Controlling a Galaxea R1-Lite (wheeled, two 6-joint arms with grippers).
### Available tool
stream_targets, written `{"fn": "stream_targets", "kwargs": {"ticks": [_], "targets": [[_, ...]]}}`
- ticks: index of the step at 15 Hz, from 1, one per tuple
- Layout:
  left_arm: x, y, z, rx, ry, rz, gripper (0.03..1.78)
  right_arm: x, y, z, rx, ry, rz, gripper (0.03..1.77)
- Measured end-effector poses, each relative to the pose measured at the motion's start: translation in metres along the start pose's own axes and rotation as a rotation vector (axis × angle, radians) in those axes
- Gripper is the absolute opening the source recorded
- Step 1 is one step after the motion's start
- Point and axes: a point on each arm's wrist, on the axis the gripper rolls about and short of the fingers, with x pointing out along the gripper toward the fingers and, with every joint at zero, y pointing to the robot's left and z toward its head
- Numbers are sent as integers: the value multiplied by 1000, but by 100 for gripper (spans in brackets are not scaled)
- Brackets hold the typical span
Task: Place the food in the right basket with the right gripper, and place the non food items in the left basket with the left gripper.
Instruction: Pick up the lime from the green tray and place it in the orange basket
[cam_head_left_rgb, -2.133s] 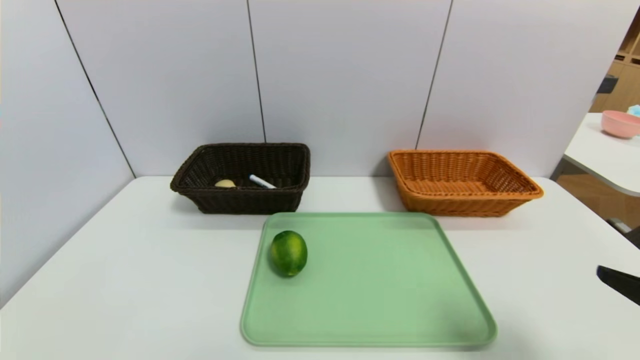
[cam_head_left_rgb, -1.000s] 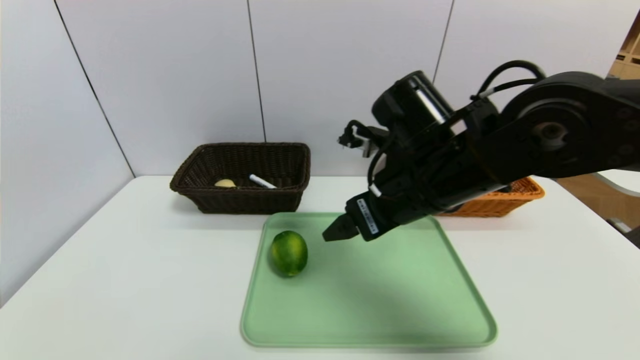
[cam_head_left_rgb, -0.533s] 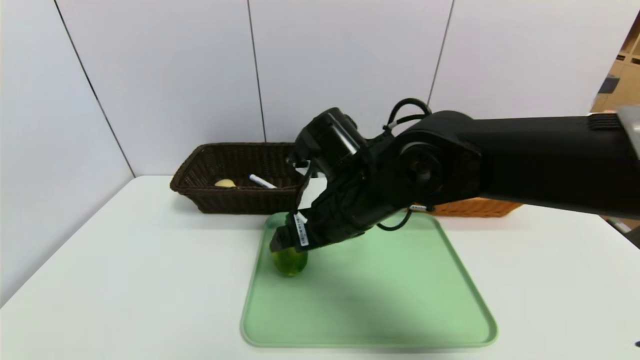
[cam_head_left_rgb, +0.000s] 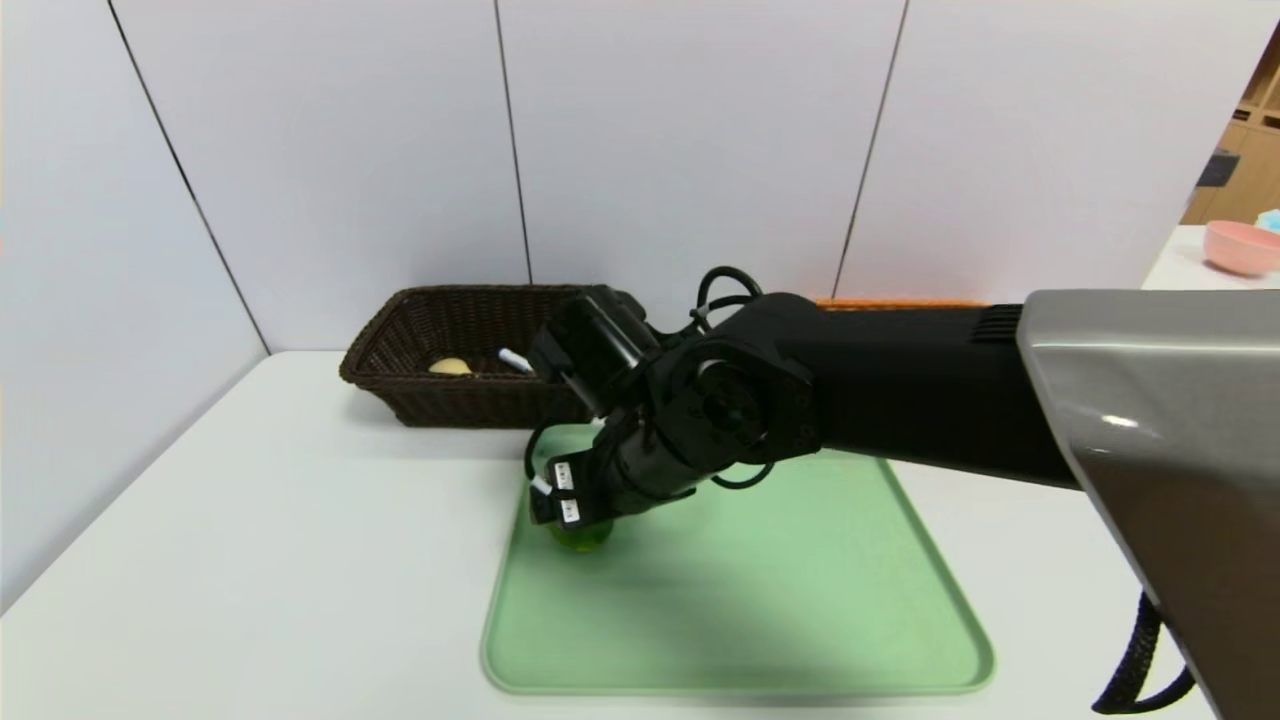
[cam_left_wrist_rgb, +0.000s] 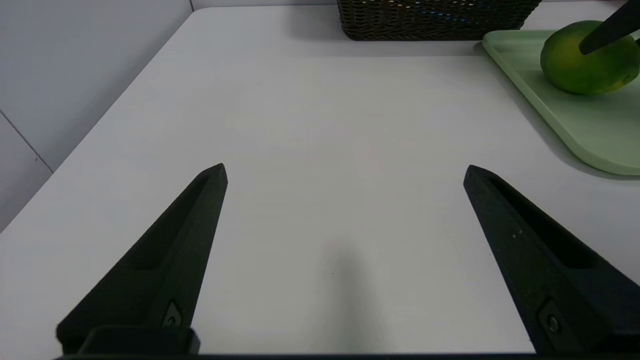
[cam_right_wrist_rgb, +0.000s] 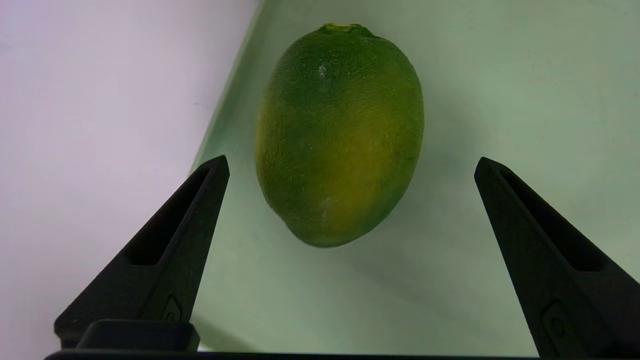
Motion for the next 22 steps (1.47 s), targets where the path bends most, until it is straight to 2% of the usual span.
{"fn": "stream_targets", "kwargs": {"ticks": [8,11,12,18,22], "targets": [[0,0,0,0,0,0,169,19,5,-5,-8,9,-7,169],[0,0,0,0,0,0,169,24,5,-7,-17,10,-28,117],[0,0,0,0,0,0,169,25,4,-7,-18,4,-48,107],[0,0,0,0,0,0,169,23,2,-6,-19,-5,-71,99],[0,0,0,0,0,0,169,-19,-5,10,10,-92,-46,99]]}}
